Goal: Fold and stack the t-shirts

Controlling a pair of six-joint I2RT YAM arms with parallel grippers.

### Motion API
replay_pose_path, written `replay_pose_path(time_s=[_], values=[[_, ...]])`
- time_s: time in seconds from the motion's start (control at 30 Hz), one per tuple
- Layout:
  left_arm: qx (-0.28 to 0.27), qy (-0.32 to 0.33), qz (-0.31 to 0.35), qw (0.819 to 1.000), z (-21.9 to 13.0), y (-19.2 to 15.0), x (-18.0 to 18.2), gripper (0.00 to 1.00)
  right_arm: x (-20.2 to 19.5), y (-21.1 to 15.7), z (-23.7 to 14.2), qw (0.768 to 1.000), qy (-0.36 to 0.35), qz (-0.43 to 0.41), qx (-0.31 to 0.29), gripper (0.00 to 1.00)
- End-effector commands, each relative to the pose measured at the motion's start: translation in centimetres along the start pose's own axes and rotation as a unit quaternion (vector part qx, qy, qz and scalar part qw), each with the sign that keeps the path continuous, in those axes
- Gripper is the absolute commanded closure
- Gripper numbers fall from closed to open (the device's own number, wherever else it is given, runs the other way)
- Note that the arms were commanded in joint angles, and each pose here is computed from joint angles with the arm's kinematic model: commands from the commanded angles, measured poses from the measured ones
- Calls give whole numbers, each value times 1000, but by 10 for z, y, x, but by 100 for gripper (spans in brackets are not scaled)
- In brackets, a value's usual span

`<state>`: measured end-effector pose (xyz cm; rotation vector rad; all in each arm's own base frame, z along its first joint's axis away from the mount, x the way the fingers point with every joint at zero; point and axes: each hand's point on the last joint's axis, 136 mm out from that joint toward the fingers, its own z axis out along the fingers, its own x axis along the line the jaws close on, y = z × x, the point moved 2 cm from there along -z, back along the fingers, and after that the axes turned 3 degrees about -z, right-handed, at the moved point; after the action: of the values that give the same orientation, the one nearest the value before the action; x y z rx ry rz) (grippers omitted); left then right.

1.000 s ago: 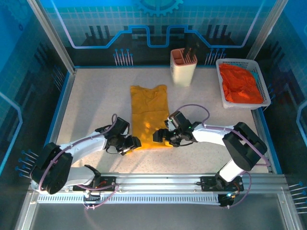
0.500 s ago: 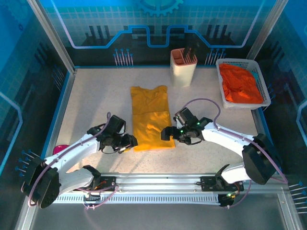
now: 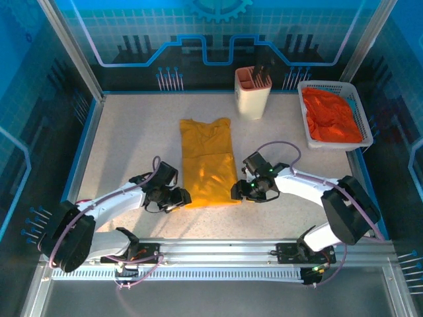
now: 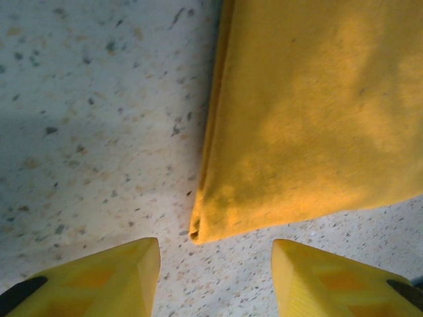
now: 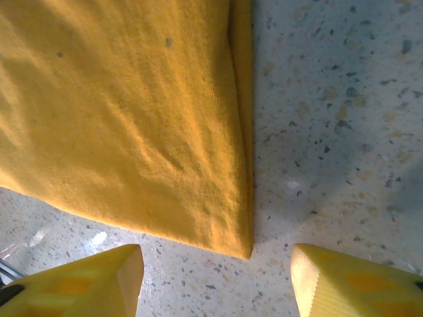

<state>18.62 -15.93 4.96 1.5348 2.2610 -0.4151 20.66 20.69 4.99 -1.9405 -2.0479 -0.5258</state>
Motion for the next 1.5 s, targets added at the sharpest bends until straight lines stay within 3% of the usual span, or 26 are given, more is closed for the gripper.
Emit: replay_pose_path(time_s=[0.0,0.23,1.13,1.33,1.47], values=[[-4,3,10,1000,6,3,-3,53,2,0,8,1000,8,1,12,38],[18,30,3,999,19,-1,0,58,9,0,18,1000,13,-4,19,39],[24,34,6,999,36,7,-26,74,27,-4,26,999,3,-21,31,49],[24,37,10,999,39,10,-31,77,32,-2,27,999,-1,-27,31,59],[26,43,11,999,40,11,-31,78,35,-2,29,999,-3,-34,35,60]])
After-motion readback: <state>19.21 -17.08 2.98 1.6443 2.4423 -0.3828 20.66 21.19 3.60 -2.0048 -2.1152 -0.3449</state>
